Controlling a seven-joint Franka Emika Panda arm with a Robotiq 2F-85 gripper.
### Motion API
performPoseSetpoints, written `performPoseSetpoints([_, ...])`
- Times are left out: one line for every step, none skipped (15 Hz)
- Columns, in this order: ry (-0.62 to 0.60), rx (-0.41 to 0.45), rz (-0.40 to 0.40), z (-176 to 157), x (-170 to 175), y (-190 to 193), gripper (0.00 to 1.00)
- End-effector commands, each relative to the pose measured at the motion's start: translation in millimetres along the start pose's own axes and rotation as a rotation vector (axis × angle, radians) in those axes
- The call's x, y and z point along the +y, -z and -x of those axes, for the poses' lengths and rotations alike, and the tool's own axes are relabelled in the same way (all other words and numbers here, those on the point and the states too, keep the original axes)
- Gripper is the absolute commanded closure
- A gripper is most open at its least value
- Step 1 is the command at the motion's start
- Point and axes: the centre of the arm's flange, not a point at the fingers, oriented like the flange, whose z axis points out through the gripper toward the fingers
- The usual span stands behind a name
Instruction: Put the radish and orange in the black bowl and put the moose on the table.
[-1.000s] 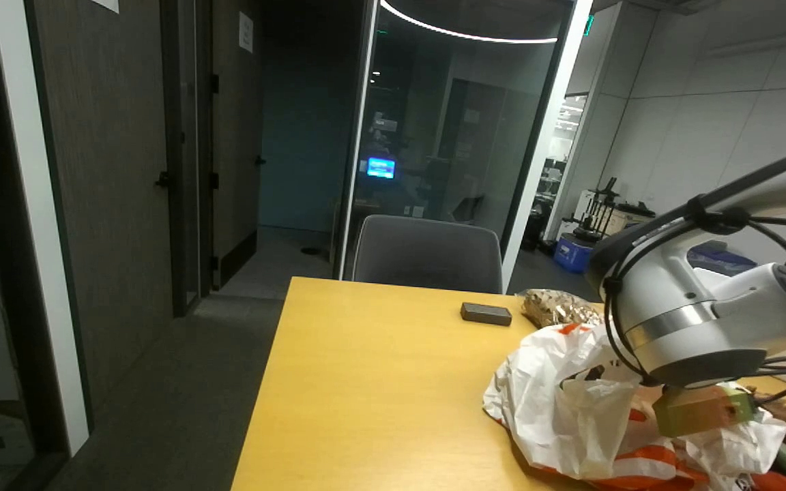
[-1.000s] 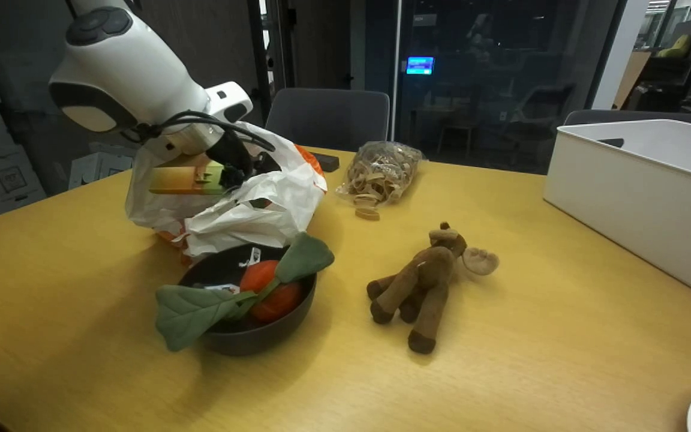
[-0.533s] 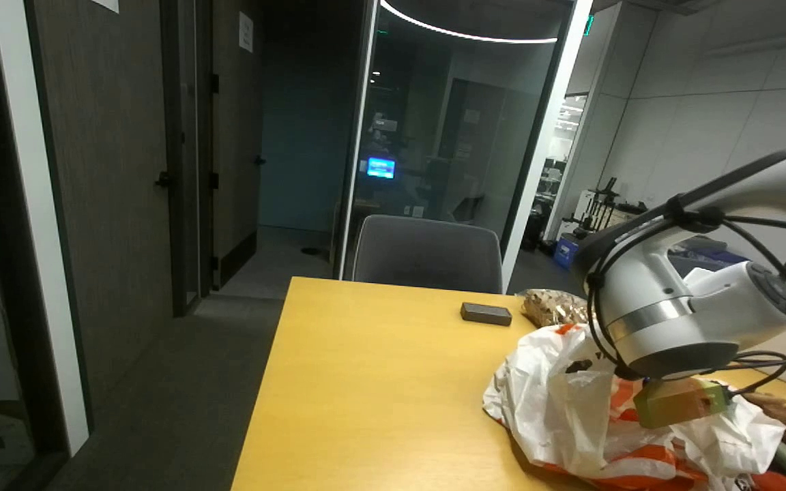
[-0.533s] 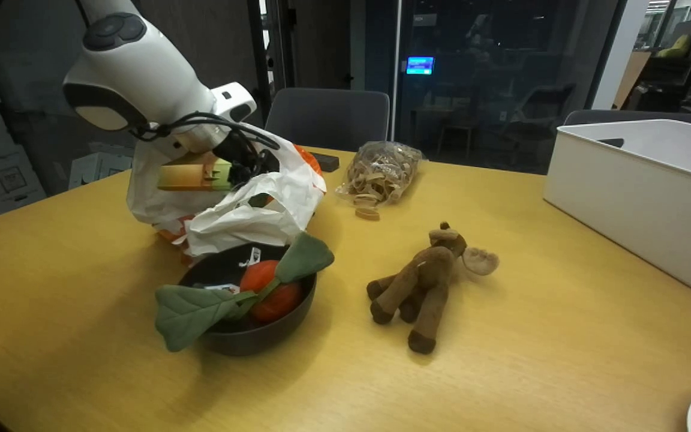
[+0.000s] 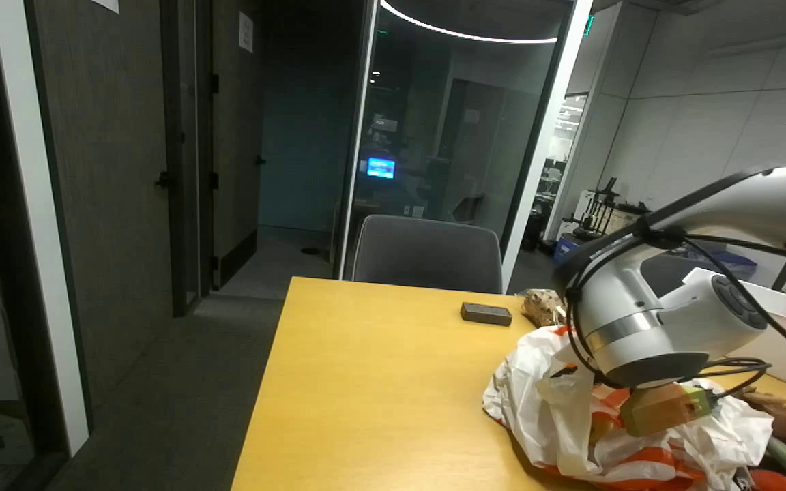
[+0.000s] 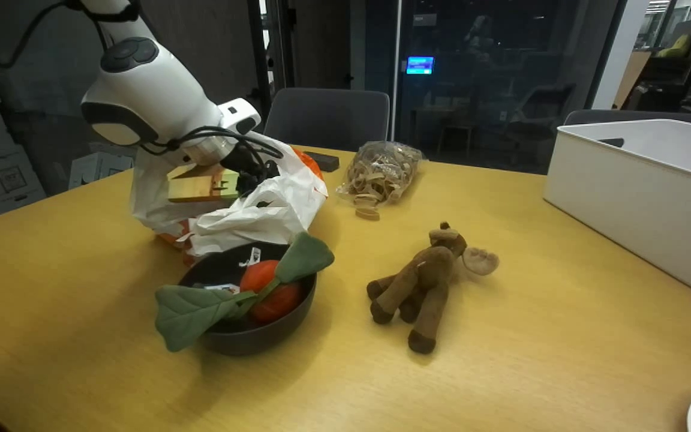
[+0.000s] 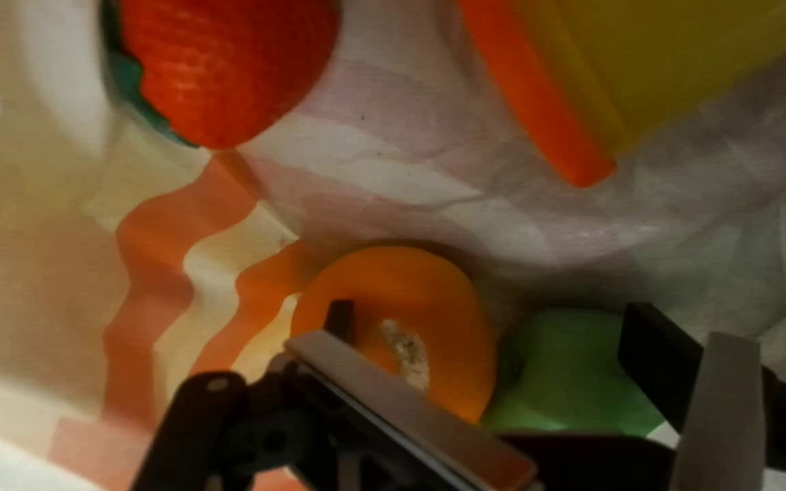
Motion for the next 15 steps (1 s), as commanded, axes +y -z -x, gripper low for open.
performPoseSetpoints([0.025,0.024,0.062,-45,0,26,0.0])
performPoseSetpoints([0.027,0.022,0.092,-47,0,28,0.0])
performPoseSetpoints([0.028,0.023,0.128,-48,0,28,0.0])
performPoseSetpoints([0.028,0.016,0.153,-50,-1,29,0.0])
performPoseSetpoints([0.033,0.01,0.17,-52,-3,28,0.0])
performPoseSetpoints([0.039,0.009,0.184,-54,-5,26,0.0])
performPoseSetpoints([0.045,-0.001,0.194,-57,-8,23,0.0])
performPoseSetpoints([0.046,-0.01,0.197,-59,-11,21,0.0])
performPoseSetpoints([0.047,-0.016,0.197,-62,-12,17,0.0])
performPoseSetpoints([0.047,-0.019,0.201,-64,-14,13,0.0])
performPoseSetpoints([0.044,-0.029,0.208,-68,-15,10,0.0])
performPoseSetpoints([0.043,-0.037,0.212,-70,-15,6,0.0])
performPoseSetpoints([0.039,-0.044,0.223,-72,-16,3,0.0])
performPoseSetpoints([0.037,-0.053,0.225,-74,-14,-1,0.0])
performPoseSetpoints([0.028,-0.059,0.235,-77,-12,-4,0.0])
